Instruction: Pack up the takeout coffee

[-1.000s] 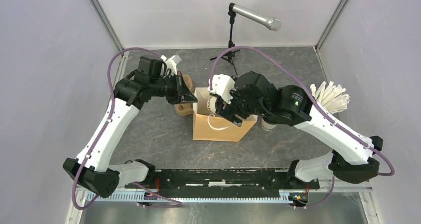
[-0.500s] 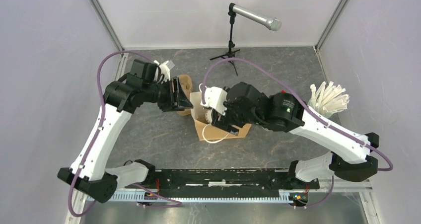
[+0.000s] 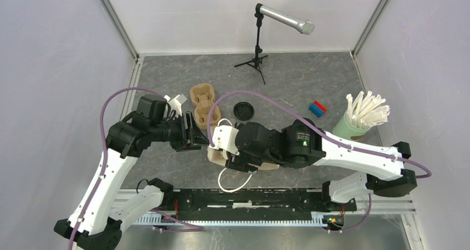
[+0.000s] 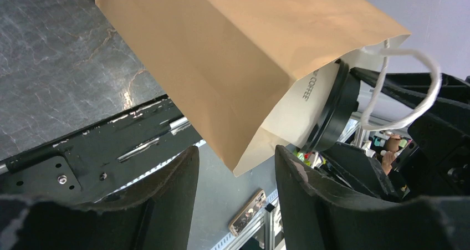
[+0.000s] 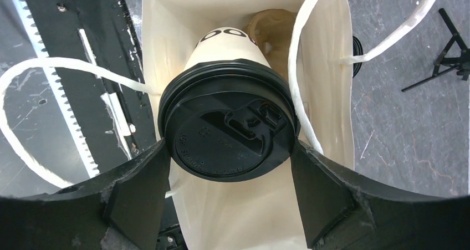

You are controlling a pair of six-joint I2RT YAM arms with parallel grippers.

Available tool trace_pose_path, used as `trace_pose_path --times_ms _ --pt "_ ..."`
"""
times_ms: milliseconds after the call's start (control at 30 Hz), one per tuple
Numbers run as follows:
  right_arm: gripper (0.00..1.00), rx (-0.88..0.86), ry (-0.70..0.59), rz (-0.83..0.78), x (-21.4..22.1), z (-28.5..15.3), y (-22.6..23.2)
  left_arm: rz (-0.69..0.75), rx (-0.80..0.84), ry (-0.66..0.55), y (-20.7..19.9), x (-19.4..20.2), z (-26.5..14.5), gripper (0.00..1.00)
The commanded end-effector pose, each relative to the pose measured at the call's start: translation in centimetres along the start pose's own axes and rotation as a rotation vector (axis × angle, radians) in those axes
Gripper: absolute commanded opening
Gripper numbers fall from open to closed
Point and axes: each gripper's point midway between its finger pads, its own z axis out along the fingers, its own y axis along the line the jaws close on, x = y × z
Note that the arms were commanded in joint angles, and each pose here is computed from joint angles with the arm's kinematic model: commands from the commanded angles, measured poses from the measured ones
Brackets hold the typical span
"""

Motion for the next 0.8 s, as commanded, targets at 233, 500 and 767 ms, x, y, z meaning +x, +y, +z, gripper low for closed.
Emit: trace_pose_path --times_ms 233,500,767 --pt "0.64 0.067 -0.072 -0.002 -1.1 0.6 1.2 0.029 0.042 -0.016 0.8 0.6 1.0 0.6" --pt "0.64 0.151 -0.063 -0.019 1.0 1.0 1.1 0.061 0.09 0.006 0.9 2.0 1.0 0.53" --pt "0.63 0.208 -0.083 -0.027 0.4 1.1 0.3 0.094 0.094 0.027 1.0 2.0 1.3 0.47"
